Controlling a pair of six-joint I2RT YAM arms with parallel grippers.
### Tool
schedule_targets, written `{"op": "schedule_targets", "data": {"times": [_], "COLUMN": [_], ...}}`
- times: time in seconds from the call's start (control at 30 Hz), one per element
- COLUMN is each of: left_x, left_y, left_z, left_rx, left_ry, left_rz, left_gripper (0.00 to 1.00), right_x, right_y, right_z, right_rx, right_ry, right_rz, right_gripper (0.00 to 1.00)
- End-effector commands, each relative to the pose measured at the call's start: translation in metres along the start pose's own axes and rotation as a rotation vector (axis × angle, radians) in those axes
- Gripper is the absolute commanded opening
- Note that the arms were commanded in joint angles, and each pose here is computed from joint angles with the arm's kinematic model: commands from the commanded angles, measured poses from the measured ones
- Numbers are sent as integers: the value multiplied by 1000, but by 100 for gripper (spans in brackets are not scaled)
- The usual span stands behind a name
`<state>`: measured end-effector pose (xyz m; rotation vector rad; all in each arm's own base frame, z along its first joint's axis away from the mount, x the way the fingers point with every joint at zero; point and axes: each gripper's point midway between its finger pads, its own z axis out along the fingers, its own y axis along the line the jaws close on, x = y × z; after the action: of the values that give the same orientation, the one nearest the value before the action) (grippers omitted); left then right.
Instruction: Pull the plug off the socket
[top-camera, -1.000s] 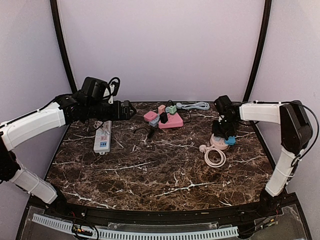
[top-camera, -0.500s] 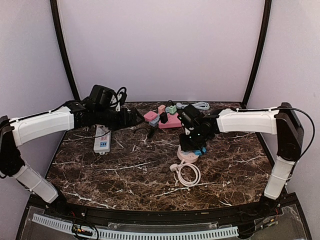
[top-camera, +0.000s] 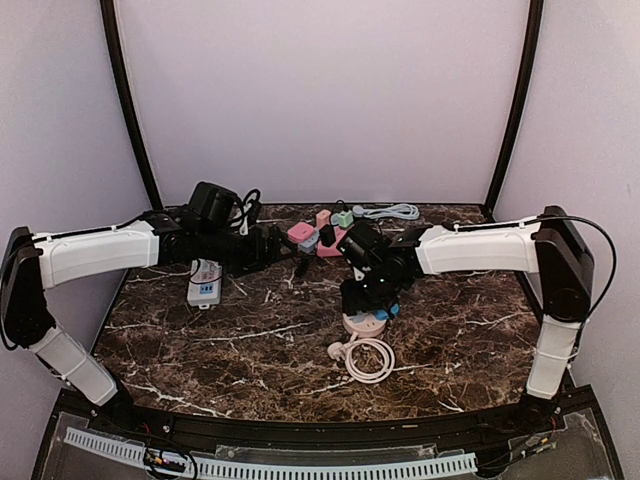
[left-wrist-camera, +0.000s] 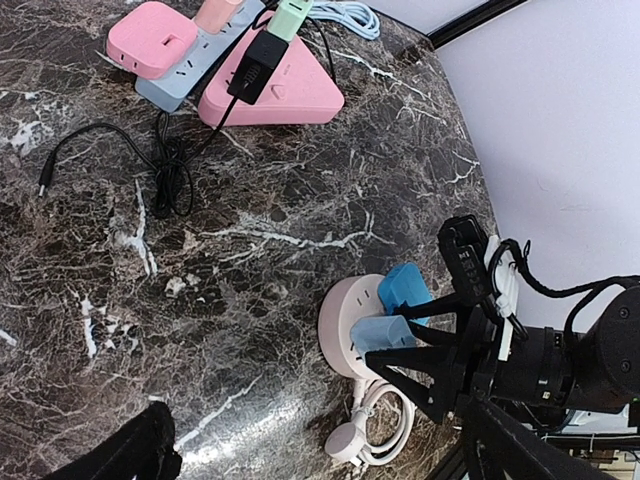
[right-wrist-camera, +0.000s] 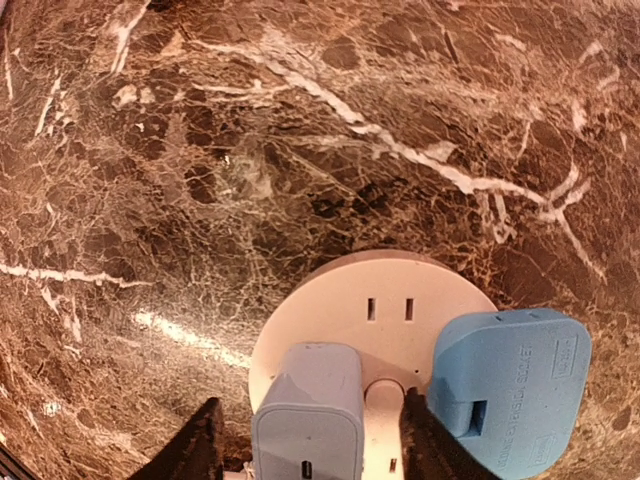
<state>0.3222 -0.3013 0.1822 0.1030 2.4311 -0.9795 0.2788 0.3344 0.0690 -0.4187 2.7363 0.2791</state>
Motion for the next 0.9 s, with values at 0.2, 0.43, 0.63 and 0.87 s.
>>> {"op": "schedule_targets", "data": {"times": [0.2, 0.43, 0.63, 0.87], "left_x": [11, 21, 36, 52], "left_y": [-13, -41, -71, -97], "left_z": [13, 38, 68, 100], "left_rx": [53, 143, 232, 344], "left_ry": [43, 102, 173, 243], "left_rz": [-2, -2, -11, -35], "left_gripper": [97, 80, 50, 26], "right_x": [-31, -36, -31, -29], "right_y": [-5, -46, -74, -83], "right_z": [-51, -69, -64, -47], "right_rx": [-141, -304, -470, -608], "right_ry": [-152, -220, -228, -222], "right_rz": [9, 69, 133, 207], "right_gripper": [70, 72, 71, 68]}}
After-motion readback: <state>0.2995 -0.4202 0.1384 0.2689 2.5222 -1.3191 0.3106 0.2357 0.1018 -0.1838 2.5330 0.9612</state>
